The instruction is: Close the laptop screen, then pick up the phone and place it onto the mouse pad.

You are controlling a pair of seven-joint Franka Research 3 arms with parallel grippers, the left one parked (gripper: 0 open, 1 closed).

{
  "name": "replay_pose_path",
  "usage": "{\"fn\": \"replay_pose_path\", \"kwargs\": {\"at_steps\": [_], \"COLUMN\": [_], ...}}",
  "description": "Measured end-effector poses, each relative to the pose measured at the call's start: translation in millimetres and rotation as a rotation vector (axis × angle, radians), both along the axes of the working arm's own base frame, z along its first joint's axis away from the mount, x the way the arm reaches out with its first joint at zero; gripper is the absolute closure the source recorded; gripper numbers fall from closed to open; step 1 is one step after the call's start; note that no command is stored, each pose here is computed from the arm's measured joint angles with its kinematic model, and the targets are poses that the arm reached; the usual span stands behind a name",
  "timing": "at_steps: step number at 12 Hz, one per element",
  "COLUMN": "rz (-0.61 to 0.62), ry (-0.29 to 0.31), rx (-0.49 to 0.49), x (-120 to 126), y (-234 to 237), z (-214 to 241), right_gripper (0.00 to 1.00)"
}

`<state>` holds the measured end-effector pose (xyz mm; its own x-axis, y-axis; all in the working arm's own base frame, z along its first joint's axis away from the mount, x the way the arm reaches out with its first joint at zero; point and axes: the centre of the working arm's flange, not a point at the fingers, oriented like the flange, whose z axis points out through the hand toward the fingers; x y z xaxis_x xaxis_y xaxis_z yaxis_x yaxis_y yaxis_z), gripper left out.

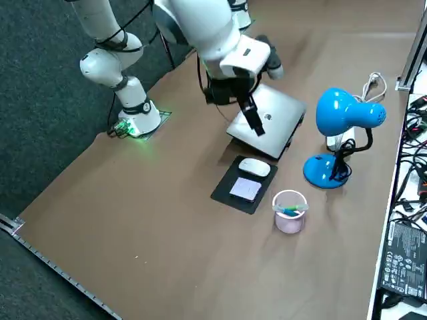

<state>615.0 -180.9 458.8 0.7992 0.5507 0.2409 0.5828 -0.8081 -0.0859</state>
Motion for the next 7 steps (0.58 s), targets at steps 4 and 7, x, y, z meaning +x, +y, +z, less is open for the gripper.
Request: {"fn": "replay_pose_path", "kwargs": {"at_steps": [4, 7], "rz": [-0.182, -0.295], "ry": [0.091, 0.121], "rx": [0.031, -0.048], "x": [5, -1], "y": [35, 73], "z": [51, 90], "right_gripper": [0.0, 0.0]}}
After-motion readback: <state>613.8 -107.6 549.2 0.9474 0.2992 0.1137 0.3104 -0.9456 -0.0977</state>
